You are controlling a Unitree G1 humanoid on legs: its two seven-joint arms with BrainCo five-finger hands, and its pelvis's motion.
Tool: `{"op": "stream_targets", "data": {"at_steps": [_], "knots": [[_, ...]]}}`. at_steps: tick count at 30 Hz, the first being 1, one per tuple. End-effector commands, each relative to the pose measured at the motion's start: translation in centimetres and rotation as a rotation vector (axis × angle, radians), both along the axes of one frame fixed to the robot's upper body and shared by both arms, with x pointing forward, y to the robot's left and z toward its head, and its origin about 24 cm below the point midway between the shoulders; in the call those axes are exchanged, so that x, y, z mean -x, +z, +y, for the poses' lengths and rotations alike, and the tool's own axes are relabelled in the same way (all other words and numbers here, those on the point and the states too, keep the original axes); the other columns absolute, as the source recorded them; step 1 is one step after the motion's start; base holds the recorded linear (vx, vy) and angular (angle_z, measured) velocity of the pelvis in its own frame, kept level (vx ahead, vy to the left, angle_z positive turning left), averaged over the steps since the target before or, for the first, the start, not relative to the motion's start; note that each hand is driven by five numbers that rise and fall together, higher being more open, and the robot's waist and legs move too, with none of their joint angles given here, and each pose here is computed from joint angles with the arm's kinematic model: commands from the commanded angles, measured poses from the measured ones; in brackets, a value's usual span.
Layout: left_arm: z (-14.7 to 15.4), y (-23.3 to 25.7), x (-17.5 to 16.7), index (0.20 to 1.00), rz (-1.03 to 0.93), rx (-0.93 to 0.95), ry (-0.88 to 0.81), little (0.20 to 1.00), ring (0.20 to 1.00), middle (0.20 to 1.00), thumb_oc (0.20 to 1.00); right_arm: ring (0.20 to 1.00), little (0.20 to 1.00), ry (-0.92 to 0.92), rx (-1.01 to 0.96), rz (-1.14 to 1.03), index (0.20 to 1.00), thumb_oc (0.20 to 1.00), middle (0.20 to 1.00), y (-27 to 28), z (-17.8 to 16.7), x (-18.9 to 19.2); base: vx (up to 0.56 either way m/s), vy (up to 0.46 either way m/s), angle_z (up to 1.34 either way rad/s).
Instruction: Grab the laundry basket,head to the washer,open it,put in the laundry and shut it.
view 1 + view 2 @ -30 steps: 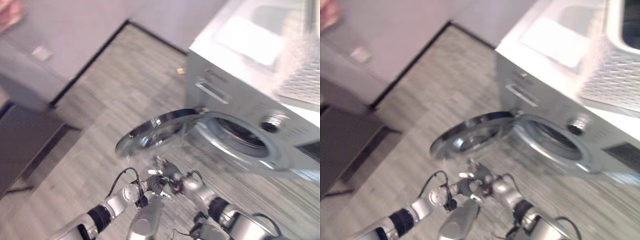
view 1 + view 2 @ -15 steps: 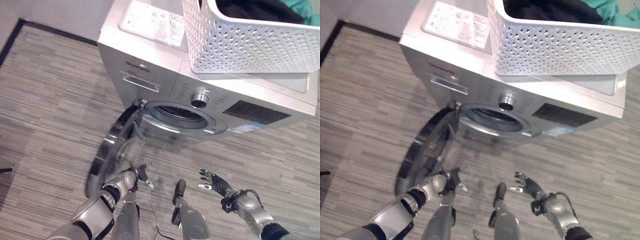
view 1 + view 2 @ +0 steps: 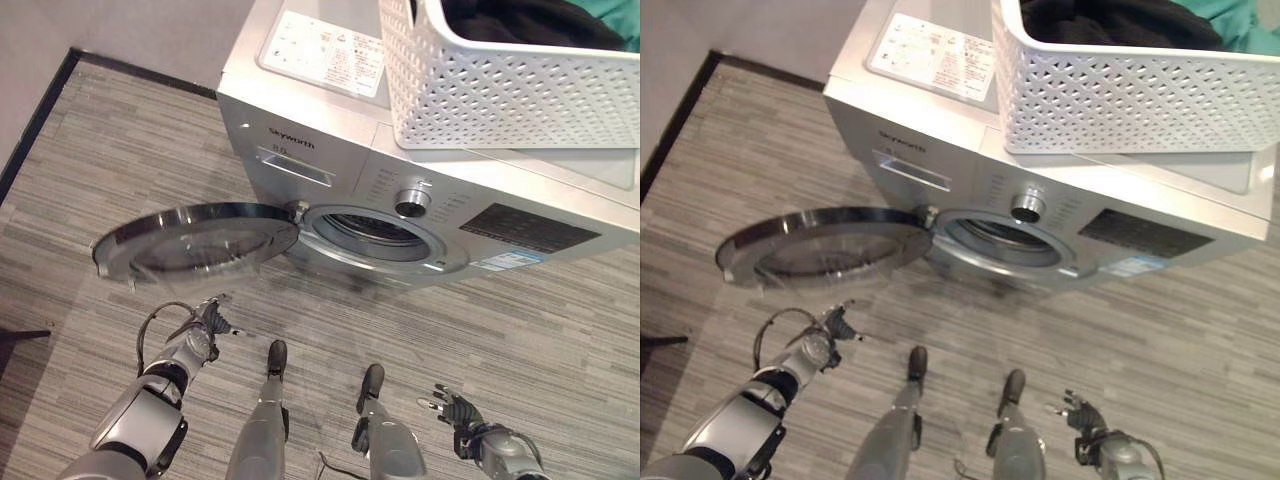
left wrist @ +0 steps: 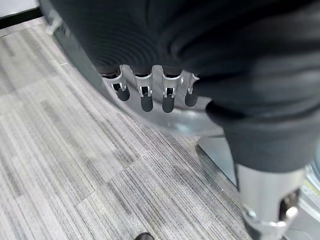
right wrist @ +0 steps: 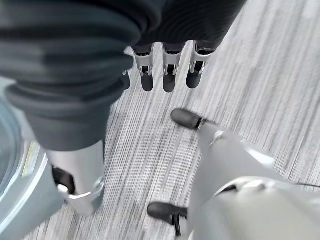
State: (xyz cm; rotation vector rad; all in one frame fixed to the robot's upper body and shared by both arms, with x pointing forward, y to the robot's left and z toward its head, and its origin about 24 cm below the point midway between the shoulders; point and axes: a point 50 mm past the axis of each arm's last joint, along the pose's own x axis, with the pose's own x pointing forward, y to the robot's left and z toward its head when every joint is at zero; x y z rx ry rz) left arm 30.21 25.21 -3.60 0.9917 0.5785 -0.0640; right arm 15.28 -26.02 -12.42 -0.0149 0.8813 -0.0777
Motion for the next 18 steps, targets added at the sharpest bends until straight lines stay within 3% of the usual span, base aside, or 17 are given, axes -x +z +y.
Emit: {"op": "stream_targets", "data": {"at_steps": [1,10,13,18], "knots": [[1.6,0.5,0.1,1.000,-0.045,0.024,0.093,1.000,1.000,1.000,1.000,1.000,1.000,-0.022,0.042,0.022,1.000,1.000,1.000,-0.2,-0.7,1.2,0.08,0.032,-0.30],[2.9,-1.9,3.4,1.000,-0.042,0.160,0.250,1.000,1.000,1.000,1.000,1.000,1.000,-0.239,0.098,-0.076,1.000,1.000,1.000,1.5,-4.4,1.2,0.09,0.007,-0.28],[3.7,-3.8,6.3,1.000,0.007,0.206,0.349,1.000,1.000,1.000,1.000,1.000,1.000,-0.417,0.139,-0.296,1.000,1.000,1.000,5.3,-7.9,-0.5,0.19,-0.042,-0.33],[3.9,-5.5,8.9,1.000,0.031,0.290,0.468,1.000,1.000,1.000,1.000,1.000,1.000,-0.499,0.261,-0.647,1.000,1.000,1.000,12.6,-10.7,-3.9,0.19,-0.096,-0.50]]}}
